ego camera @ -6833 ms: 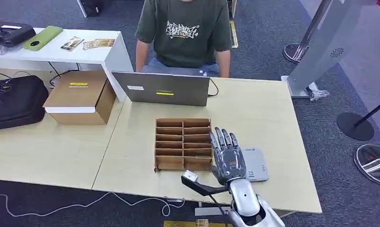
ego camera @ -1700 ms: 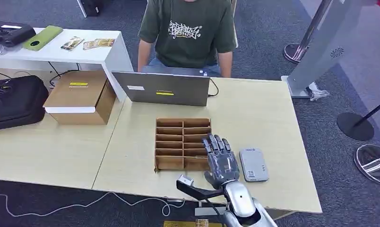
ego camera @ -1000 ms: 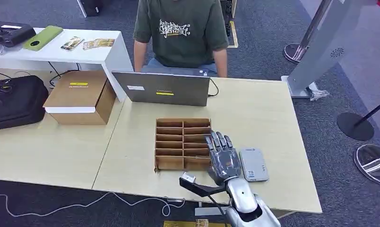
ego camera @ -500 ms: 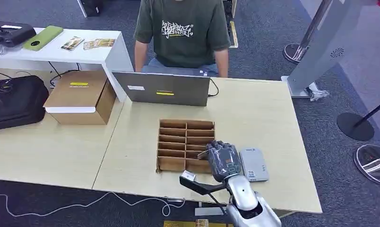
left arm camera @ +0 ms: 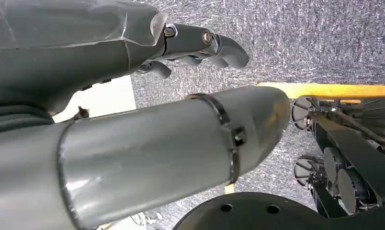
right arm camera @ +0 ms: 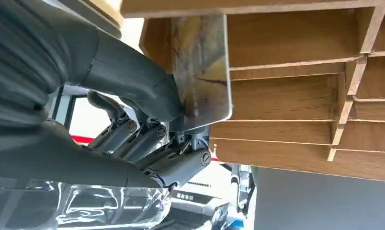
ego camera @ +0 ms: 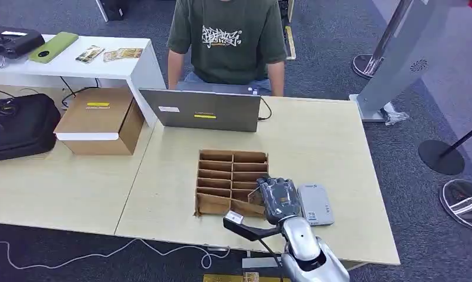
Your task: Pass the card to the sensor for recognition and then transmit it.
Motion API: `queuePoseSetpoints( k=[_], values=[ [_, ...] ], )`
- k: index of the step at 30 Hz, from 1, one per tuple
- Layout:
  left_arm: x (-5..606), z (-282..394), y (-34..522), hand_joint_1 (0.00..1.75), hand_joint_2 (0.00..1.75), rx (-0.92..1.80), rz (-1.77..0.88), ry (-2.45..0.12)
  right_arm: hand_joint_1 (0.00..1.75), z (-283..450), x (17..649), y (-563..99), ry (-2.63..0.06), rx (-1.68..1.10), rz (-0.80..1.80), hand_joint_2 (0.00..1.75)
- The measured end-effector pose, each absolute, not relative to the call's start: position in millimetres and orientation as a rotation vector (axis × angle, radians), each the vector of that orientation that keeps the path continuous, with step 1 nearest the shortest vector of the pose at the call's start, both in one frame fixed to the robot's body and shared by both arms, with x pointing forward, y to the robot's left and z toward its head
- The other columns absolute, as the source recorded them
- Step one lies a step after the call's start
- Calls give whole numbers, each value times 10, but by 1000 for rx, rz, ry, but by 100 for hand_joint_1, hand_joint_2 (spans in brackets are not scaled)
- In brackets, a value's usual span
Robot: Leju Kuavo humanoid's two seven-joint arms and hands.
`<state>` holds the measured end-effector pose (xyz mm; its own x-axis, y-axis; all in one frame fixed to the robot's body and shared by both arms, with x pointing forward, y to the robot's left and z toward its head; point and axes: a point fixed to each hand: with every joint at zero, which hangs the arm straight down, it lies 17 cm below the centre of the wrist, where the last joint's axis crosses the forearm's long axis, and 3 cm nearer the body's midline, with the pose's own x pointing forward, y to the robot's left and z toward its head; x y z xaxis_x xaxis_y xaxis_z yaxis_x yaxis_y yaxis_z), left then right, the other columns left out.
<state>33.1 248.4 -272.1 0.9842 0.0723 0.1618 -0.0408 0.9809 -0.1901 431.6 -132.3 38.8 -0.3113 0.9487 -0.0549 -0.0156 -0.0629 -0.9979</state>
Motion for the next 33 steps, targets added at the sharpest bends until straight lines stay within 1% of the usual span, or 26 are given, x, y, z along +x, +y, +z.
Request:
queuePoseSetpoints(
  k=[9, 17, 33],
  values=[
    [332, -2721, 2478, 0, 0, -187, 58, -169, 175, 433, 4327, -1321, -1398, -1081, 1489, 175],
    [334, -2720, 2452, 0, 0, -190, 59, -169, 175, 724, 4391, -1428, -1444, -1135, 1383, 175],
    [340, -2722, 2415, 0, 0, -188, 56, -170, 175, 1001, 4342, -1503, -1497, -1117, 1194, 175]
  ],
)
